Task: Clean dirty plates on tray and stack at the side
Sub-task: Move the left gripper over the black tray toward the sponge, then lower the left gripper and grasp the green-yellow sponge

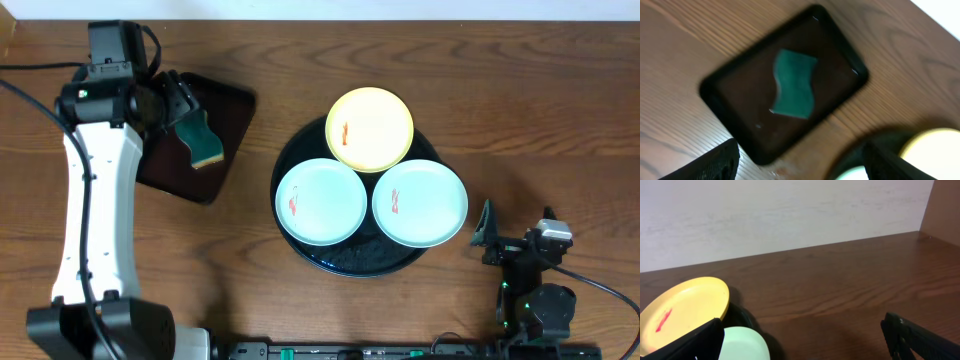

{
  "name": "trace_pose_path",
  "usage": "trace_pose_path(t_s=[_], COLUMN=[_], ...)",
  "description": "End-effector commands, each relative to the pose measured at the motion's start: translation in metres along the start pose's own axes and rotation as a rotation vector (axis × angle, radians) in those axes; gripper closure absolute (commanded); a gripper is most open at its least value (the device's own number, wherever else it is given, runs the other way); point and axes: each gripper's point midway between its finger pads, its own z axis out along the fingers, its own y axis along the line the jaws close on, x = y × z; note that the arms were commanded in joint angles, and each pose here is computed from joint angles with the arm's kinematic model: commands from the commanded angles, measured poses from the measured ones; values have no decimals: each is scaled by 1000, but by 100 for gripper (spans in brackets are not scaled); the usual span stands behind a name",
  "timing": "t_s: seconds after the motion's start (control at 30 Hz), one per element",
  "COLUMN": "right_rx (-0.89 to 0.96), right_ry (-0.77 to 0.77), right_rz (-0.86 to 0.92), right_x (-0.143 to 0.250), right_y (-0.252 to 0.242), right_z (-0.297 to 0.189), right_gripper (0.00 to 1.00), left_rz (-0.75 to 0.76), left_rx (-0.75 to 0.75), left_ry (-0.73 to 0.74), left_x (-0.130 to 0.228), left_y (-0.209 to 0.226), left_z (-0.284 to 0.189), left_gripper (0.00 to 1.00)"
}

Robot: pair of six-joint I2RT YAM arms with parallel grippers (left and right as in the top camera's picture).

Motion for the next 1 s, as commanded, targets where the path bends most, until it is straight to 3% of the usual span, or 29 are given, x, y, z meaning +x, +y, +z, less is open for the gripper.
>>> trace_pose_path(t_s=[0.0, 0.2, 0.4, 0.97], right_rx=[1, 1, 1, 1], right_ry=[3, 3, 3, 3], right_rz=[-15, -15, -15, -15], right_x=[1, 1, 1, 1], right_y=[0, 0, 0, 0], right_z=[0, 0, 0, 0], right_gripper=[1, 1, 1, 1], left_rz=[1, -5, -2, 40], left_rx=[-121, -87, -99, -157], left_ry=[-33, -73, -48, 215], left_x=[-11, -25, -27, 32], left_y=[18, 8, 3, 12], left_z=[17, 31, 75, 183], left_gripper=[21, 21, 21, 21])
